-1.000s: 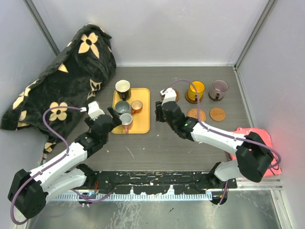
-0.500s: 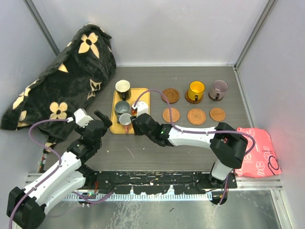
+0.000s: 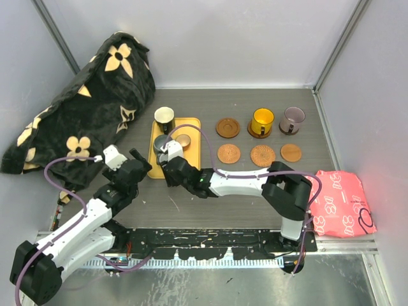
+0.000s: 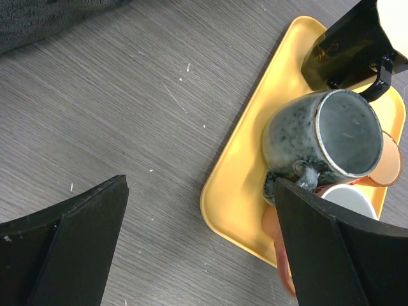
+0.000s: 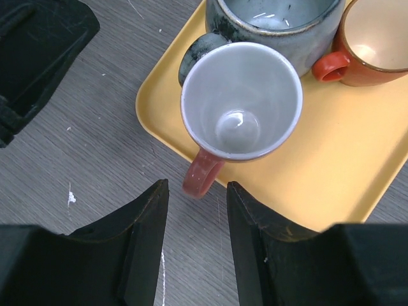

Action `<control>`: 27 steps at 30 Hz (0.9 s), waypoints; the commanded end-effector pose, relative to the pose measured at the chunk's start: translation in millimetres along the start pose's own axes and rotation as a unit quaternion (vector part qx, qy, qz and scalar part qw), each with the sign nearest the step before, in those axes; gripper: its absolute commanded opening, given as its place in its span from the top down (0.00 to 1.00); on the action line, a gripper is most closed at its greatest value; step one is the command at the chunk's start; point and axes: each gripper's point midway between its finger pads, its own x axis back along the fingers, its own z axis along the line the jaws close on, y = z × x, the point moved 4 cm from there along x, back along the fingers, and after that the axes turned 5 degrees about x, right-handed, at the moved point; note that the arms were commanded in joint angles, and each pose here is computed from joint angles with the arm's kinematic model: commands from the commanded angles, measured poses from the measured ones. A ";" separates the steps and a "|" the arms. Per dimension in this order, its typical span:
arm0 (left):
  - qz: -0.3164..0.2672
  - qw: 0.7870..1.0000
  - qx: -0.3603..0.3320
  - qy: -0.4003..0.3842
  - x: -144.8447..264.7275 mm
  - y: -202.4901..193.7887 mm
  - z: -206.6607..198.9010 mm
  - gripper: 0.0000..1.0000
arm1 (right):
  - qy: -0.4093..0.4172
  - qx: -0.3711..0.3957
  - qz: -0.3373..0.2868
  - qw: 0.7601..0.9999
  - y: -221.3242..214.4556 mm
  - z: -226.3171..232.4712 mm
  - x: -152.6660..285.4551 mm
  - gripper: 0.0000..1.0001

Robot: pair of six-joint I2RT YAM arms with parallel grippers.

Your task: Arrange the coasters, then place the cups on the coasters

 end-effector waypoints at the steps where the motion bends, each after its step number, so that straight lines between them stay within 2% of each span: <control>1: -0.028 0.999 0.033 -0.019 4.3 19.8 -13.5 0.02 | 0.014 -0.022 -0.026 0.999 22.9 13.6 -3.5 0.53; 6: -0.029 0.999 0.035 -0.024 4.8 19.9 -13.8 0.02 | -0.003 -0.018 -0.017 1.000 17.1 11.9 -10.9 0.53; 21: -0.016 0.999 0.026 -0.032 3.3 16.1 -18.7 0.02 | -0.069 -0.012 -0.010 0.998 7.0 -7.2 -16.1 0.61; 27: -0.015 0.999 0.026 -0.033 3.2 15.7 -19.1 0.02 | -0.061 -0.010 -0.007 0.998 7.4 -4.7 -18.0 0.64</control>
